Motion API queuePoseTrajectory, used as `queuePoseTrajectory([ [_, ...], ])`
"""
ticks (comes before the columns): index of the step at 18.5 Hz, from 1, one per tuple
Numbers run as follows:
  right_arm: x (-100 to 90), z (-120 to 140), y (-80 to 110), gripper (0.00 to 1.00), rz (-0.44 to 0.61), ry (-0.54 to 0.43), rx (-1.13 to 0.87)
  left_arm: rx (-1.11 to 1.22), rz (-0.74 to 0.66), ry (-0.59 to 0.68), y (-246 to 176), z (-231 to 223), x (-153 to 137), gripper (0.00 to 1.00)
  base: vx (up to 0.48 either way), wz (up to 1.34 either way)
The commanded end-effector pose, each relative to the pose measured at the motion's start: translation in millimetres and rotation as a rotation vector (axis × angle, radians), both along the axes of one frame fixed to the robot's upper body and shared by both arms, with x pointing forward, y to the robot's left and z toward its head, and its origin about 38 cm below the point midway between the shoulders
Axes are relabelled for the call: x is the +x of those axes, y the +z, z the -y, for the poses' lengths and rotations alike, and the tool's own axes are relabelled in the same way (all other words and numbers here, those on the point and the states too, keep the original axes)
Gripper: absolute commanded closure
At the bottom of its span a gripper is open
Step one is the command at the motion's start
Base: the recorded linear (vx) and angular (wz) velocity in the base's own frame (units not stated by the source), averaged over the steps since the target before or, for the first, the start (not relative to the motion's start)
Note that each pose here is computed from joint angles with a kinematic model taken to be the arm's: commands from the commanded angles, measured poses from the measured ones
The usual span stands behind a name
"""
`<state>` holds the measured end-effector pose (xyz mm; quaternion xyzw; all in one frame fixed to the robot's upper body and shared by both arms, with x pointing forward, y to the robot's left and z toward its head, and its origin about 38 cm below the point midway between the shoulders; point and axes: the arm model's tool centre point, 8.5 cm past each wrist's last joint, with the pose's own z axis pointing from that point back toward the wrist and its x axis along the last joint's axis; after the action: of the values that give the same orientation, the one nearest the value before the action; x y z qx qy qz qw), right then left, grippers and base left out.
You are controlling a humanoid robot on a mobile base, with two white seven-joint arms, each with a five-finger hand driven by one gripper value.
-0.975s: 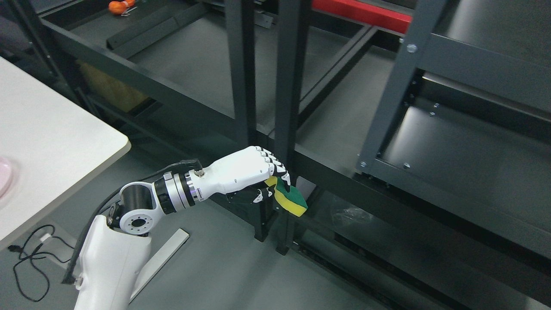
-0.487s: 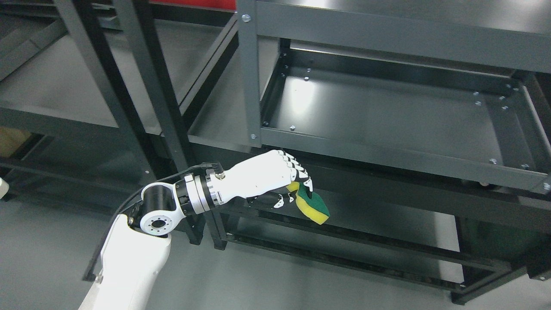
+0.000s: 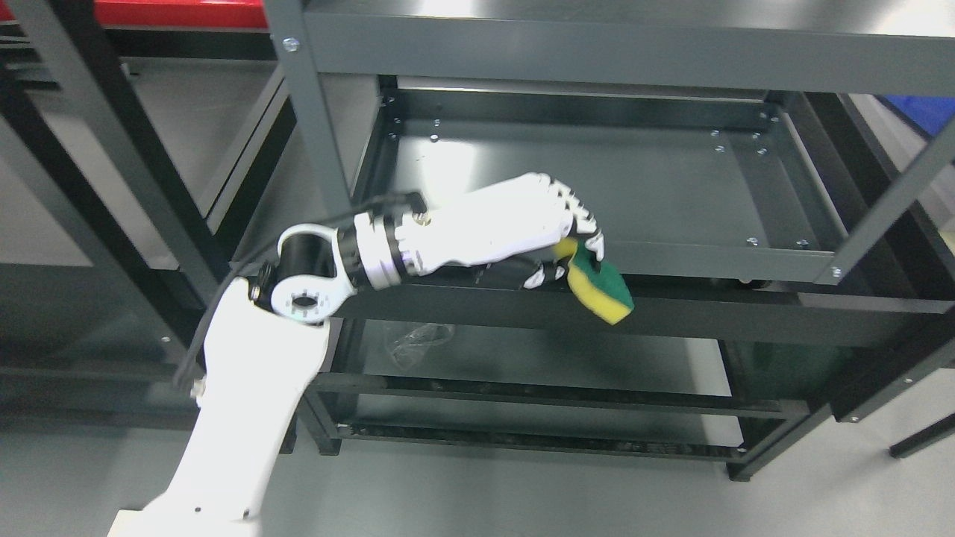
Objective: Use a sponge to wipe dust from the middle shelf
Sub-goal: 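Raise the left hand and bring the sponge onto the middle shelf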
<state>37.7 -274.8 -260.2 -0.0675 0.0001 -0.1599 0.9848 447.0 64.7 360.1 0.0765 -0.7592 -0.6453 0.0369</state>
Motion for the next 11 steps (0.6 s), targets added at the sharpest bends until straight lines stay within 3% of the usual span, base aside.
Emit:
queuePoseTrajectory([
  [1,5.7,12.5,1.3,0.0,0.016,0.0,-0.021,0.111,0.081,-0.13,67.2,52.9,3.7,0.99,0.023,-0.27],
  [4,5.7,12.5,1.3,0.0,0.016,0.0,-0.021,0.13,0.087,-0.212,81.6,72.7,-10.4,0.99,0.024,-0.26],
  [11,5.7,12.5,1.3,0.0,0.016,0.0,-0.021,0.176,0.189,-0.229,171.2,102.7,-41.1,0.99,0.019,-0.11],
])
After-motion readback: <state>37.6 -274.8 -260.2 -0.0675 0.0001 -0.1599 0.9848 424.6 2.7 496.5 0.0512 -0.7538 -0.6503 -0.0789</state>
